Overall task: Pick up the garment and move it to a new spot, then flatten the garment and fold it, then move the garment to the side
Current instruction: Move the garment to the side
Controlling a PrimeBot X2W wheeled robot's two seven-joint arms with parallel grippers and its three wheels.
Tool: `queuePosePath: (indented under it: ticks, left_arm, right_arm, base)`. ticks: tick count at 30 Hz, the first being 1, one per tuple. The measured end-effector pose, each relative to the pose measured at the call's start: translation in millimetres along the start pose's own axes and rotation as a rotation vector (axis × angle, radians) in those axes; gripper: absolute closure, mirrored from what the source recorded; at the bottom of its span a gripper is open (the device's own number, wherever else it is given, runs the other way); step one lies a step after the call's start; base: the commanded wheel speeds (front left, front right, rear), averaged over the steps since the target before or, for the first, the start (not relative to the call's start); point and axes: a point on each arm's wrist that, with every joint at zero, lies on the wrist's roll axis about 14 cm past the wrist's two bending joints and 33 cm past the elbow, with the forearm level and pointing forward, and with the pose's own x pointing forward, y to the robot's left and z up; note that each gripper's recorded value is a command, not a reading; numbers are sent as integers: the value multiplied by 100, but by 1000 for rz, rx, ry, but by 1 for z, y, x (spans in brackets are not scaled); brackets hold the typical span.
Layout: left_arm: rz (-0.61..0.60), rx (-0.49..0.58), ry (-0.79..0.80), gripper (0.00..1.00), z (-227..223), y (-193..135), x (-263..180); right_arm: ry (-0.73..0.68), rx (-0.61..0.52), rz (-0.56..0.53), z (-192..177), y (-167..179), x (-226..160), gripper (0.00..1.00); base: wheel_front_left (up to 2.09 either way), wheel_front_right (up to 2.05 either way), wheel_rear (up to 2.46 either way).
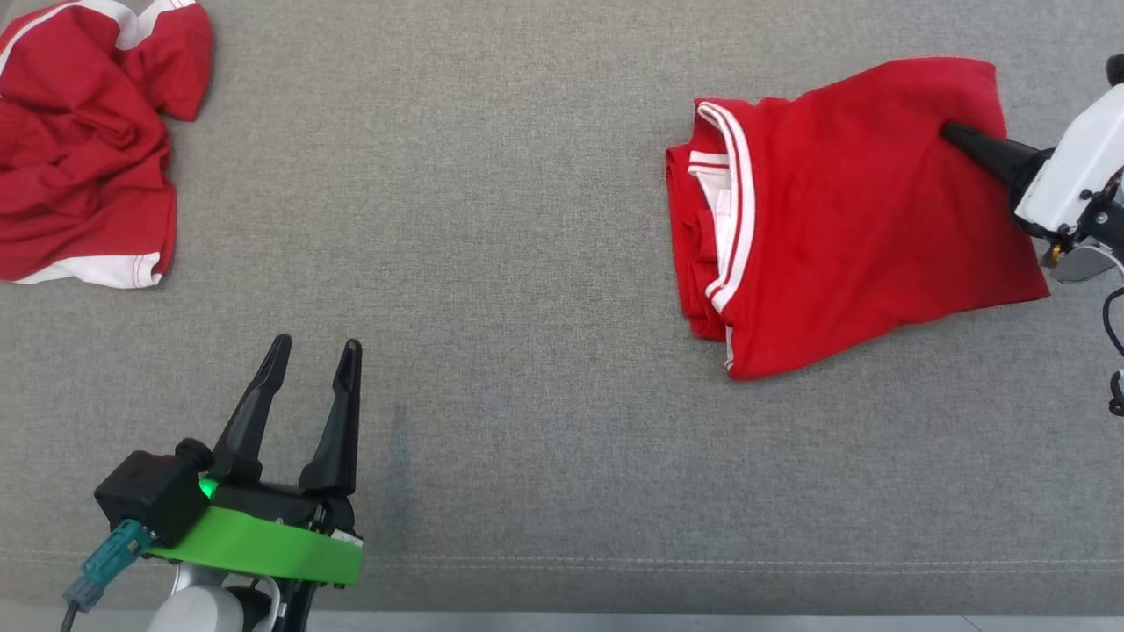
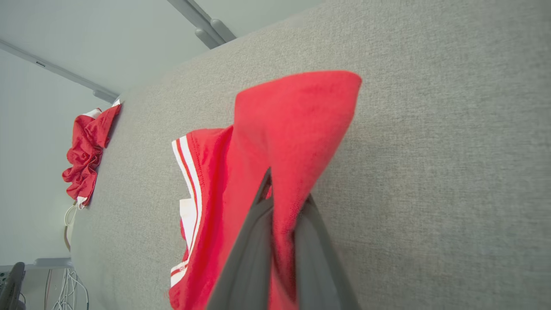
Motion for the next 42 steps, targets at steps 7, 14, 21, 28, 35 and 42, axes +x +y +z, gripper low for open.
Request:
queuePosePath:
  ticks: [7,14,21,28,35,42]
  left_arm:
    - [-17,19,23,0,-6,3,10]
    - [-29,33,53,0,-15,7,15]
    - [-35,37,69,0,-21,9,20]
    - [-55,46,84,0,-26,8,26]
    - [-80,48,97,0,-31,6,35]
    - [-105,43,124,0,-41,2,42]
  right_arm:
    - [7,12,-65,-2,-26,2,100]
    - [11,3,-162,-5,-60,-6,100]
    - [6,12,-249,-8,-89,-17,100]
    - [-24,42,-305,-10,-110,-29,100]
    - [-50,74,-386,-11,-138,-47,100]
    - [-77,94,-455,-16,-162,-65,100]
  base:
    - [0,0,0]
    - [0,0,0]
    - [0,0,0]
    - [0,0,0]
    - [0,0,0]
    - [0,0,0]
